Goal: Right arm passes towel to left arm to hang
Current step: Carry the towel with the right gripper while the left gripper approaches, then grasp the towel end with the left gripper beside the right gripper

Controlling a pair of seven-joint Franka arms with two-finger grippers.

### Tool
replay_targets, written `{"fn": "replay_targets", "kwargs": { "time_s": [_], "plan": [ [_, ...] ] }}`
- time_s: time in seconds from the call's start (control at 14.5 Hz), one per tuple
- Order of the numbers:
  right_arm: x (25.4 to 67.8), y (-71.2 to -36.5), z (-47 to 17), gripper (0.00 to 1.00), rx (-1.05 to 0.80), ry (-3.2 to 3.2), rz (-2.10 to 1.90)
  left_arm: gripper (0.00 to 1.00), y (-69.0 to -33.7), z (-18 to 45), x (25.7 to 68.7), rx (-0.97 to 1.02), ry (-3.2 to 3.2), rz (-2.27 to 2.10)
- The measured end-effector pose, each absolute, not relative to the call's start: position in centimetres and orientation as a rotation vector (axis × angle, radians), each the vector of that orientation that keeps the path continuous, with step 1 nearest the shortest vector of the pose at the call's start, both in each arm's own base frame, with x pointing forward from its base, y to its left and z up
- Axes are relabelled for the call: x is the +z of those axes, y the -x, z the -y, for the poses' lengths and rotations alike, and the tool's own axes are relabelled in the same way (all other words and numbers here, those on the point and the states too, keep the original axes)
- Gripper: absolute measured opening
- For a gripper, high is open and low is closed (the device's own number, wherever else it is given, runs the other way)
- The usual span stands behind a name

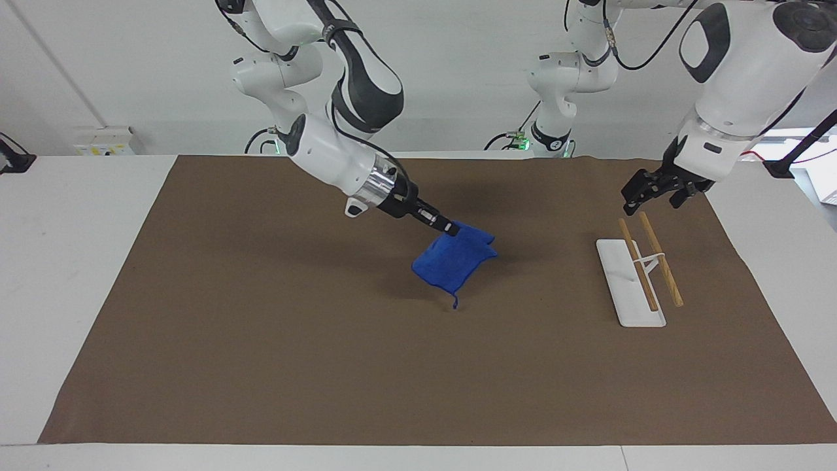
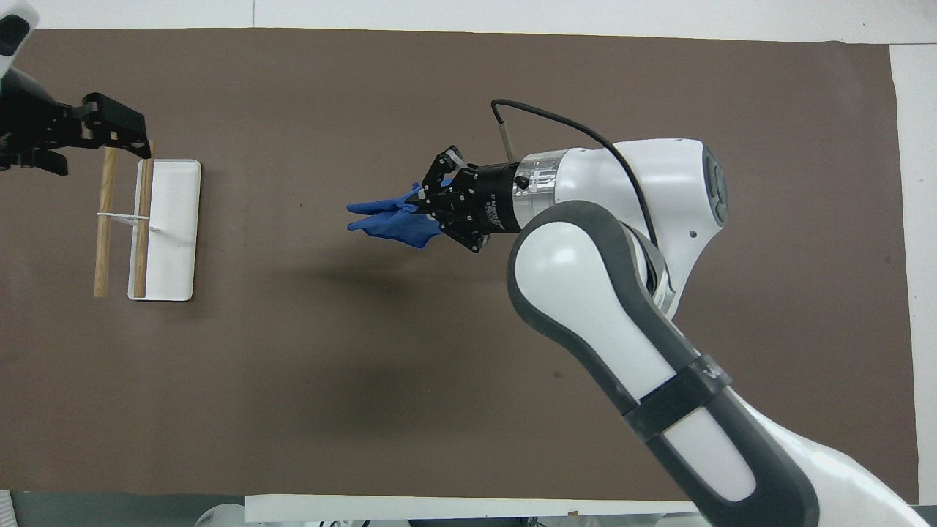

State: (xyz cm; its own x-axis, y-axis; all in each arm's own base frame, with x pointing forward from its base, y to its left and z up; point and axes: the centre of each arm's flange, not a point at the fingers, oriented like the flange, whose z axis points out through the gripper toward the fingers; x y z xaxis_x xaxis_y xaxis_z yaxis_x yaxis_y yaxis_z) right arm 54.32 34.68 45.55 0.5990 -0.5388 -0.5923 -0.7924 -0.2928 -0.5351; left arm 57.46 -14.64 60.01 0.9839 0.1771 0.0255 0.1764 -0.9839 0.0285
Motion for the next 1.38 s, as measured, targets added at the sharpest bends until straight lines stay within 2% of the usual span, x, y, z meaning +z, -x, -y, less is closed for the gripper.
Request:
{"fn": "replay_targets", "kwargs": {
  "time_s": [0.28,0.76,1.38],
  "plan": [
    [45.8,-51.9,-38.9,0.05,0.36,1.919,-1.068,1.0,-54.6,20.6,57.3,0.072,-3.063,-0.489],
    [45.6,-51.6,-39.4,0.05,0.359,1.917,-1.071,1.0,-51.6,22.5,53.4,0.108,-3.026,-0.603],
    [45.6,-51.6,-39.4,0.05,0.359,1.916,-1.072,1.0,-52.1,25.9,49.6,0.143,-2.865,-0.985]
  ]
}}
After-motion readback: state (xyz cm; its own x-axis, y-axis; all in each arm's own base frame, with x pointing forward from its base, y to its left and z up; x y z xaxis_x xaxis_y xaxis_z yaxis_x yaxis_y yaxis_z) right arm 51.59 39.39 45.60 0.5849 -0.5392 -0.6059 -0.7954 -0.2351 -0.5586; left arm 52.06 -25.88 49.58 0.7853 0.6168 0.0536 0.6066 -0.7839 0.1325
